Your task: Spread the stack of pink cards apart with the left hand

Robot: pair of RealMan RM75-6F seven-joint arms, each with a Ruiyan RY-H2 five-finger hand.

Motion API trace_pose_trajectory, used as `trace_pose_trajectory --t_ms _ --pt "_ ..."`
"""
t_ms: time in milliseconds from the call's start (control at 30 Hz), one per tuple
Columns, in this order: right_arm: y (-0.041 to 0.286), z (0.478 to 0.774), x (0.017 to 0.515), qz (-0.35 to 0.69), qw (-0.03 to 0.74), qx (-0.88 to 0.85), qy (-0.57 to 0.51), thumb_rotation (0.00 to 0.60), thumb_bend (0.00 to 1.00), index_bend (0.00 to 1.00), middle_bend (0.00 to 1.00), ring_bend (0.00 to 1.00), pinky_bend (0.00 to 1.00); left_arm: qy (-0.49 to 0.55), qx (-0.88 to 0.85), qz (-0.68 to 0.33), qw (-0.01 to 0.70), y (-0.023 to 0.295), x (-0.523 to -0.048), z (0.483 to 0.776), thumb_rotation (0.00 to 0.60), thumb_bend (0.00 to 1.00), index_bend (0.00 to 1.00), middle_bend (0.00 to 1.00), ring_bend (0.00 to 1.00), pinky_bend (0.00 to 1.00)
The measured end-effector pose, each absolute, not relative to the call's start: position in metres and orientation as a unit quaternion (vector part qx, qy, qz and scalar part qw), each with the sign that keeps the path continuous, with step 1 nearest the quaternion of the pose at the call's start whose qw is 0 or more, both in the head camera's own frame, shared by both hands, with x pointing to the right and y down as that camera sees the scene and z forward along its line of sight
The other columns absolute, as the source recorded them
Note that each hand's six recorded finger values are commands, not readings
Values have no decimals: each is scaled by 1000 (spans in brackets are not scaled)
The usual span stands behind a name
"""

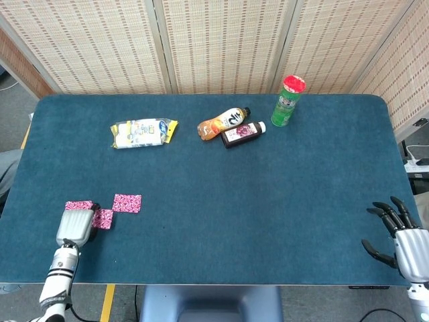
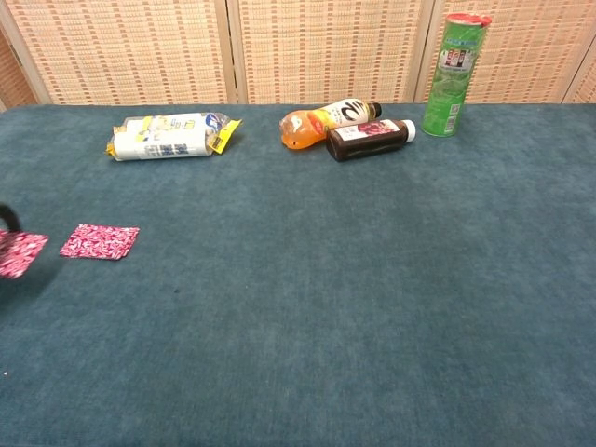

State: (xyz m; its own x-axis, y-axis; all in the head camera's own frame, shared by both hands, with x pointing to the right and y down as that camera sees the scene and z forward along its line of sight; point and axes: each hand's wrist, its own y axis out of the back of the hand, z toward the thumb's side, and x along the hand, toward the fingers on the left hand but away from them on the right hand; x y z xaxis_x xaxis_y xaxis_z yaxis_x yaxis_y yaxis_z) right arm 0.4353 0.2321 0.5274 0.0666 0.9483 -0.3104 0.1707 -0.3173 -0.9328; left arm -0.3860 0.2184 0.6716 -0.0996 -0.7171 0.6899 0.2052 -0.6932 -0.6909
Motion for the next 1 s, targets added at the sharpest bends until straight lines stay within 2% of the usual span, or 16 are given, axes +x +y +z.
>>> trace_pose_trajectory --t_ms 233,500,567,800,900,1000 --pt "232 528 435 517 376 -625 -447 600 151 283 208 74 373 218 -567 -729 316 246 -415 661 600 354 632 1000 1000 1000" --pt "232 529 435 519 376 -625 -446 600 151 283 208 74 372 208 -556 -750 293 265 -430 667 600 353 502 1000 1000 1000" --pt "232 529 435 519 375 -625 -446 600 151 283 208 74 372 206 -555 -753 289 267 -431 669 600 353 443 1000 1000 1000" --pt "232 529 435 519 376 -624 -447 600 151 283 208 74 372 209 -552 -755 285 267 -432 671 600 365 129 1000 1000 1000" --pt "232 528 435 519 376 -624 -446 600 151 283 208 74 372 210 -551 -756 283 267 -432 670 600 363 70 1000 1000 1000" --pt "232 528 435 519 376 -624 -447 600 151 283 208 74 372 204 -549 -760 282 268 -434 670 600 362 61 1000 1000 1000"
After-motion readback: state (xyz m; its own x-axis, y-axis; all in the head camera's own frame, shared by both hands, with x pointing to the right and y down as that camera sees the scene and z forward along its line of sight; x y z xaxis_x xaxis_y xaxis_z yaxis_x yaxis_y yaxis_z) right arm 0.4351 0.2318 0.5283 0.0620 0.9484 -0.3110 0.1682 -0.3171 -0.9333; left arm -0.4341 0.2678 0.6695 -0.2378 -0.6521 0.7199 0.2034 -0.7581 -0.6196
